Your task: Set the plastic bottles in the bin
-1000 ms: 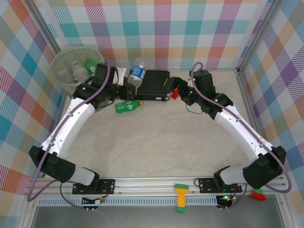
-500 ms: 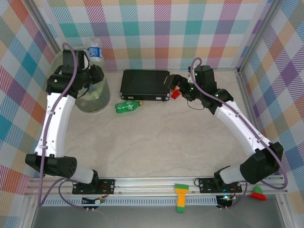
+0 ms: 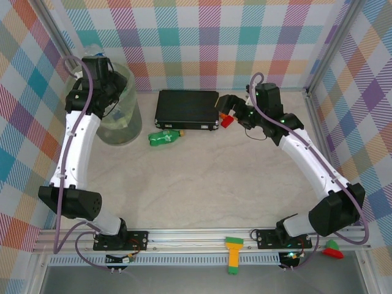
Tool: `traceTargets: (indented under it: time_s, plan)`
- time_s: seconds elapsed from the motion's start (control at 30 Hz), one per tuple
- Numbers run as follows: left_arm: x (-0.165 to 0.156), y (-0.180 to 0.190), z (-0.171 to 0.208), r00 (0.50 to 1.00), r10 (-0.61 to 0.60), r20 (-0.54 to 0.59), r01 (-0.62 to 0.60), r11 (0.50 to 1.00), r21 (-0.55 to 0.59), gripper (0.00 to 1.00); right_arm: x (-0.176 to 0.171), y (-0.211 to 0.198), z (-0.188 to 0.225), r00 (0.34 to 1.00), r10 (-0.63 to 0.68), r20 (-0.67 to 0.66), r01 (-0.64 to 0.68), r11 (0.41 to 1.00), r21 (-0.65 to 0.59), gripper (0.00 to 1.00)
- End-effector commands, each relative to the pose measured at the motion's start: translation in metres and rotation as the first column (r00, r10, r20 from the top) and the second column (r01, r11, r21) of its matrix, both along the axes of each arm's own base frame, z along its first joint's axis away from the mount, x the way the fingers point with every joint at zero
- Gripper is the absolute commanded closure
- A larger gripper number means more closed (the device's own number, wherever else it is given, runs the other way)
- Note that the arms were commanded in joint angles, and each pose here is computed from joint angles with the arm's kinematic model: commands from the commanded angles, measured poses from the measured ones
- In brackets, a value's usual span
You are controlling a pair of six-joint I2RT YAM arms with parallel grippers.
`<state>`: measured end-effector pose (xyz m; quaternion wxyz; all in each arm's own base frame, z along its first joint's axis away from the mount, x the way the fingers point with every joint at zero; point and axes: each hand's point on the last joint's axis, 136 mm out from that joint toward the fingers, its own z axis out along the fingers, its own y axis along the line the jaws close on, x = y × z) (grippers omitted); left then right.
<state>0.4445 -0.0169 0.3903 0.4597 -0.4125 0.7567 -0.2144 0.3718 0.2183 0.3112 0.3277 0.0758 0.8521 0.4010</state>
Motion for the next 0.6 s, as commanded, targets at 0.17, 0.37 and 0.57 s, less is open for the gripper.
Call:
traceTargets:
  time_s: [0.17, 0.37, 0.57]
  plan:
    - [0.04, 0.018, 0.04, 0.945, 0.253, 0.21, -0.192, 0.943, -0.27, 0.82, -0.004, -0.007, 0.01, 0.999, 0.009, 0.03, -0.009, 1.0, 0.002, 0.01]
    - [0.067, 0.023, 0.033, 0.922, 0.332, 0.2, -0.249, 0.902, -0.352, 0.82, -0.007, -0.01, 0.017, 0.998, 0.011, 0.055, -0.011, 1.0, 0.003, 0.01]
    - [0.087, 0.028, 0.012, 0.892, 0.424, 0.154, -0.319, 0.834, -0.45, 0.82, -0.012, -0.009, 0.026, 0.994, 0.028, 0.103, -0.031, 0.999, 0.022, 0.01]
